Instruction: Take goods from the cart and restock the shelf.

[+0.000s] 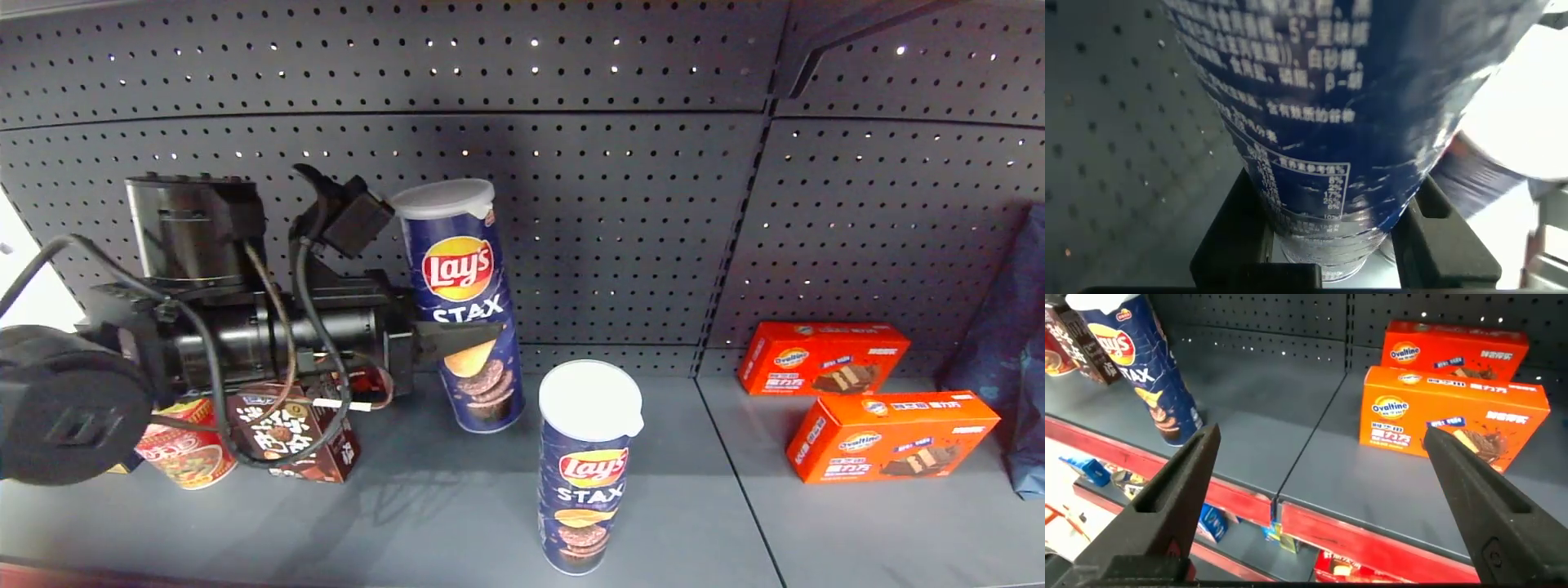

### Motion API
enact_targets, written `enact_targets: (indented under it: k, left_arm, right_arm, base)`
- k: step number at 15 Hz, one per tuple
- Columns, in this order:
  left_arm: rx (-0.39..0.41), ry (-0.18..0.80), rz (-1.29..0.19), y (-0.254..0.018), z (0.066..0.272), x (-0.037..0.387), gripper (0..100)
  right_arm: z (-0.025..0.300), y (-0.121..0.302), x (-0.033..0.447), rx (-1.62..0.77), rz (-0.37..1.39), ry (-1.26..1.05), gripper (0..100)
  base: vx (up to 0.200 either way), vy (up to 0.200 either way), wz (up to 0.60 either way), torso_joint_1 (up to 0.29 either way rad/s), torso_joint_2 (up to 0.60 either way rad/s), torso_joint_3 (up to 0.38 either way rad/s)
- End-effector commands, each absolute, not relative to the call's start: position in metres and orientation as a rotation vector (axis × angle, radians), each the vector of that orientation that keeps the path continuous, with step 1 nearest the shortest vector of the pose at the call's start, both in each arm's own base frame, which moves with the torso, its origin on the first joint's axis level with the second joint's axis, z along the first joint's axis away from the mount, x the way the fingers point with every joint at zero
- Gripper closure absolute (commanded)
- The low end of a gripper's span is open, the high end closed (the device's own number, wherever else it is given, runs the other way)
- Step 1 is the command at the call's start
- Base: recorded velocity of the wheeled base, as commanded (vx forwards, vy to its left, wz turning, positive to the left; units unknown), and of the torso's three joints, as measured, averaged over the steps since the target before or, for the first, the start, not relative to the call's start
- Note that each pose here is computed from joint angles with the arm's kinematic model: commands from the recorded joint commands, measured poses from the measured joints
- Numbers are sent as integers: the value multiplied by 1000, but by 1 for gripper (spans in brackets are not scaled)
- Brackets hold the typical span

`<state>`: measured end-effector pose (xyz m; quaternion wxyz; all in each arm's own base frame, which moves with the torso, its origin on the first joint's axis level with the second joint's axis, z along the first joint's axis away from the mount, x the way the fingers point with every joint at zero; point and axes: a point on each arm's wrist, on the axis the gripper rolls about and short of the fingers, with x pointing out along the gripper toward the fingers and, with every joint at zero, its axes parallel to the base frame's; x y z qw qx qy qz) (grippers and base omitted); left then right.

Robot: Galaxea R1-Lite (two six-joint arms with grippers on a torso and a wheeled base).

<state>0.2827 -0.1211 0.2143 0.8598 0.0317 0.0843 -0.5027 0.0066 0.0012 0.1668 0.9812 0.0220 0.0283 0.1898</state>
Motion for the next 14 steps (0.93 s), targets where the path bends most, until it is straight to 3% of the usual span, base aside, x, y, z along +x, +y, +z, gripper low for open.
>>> enact_targets:
  k: [1, 3, 14]
  left_arm:
    - [100, 197, -1069, -136, 192, 322, 100]
    - [156, 185, -1090, -144, 179, 342, 100]
    - [167, 177, -1159, -184, 153, 384, 100]
  right_arm:
    - [168, 1, 7, 44, 382, 57, 0]
    - [168, 1, 7, 44, 383, 57, 0]
    - [169, 1, 6, 48, 376, 44, 0]
  base:
    - [0, 0, 0, 0, 0, 0]
    - [0, 0, 0, 0, 0, 0]
    - [0, 0, 0, 0, 0, 0]
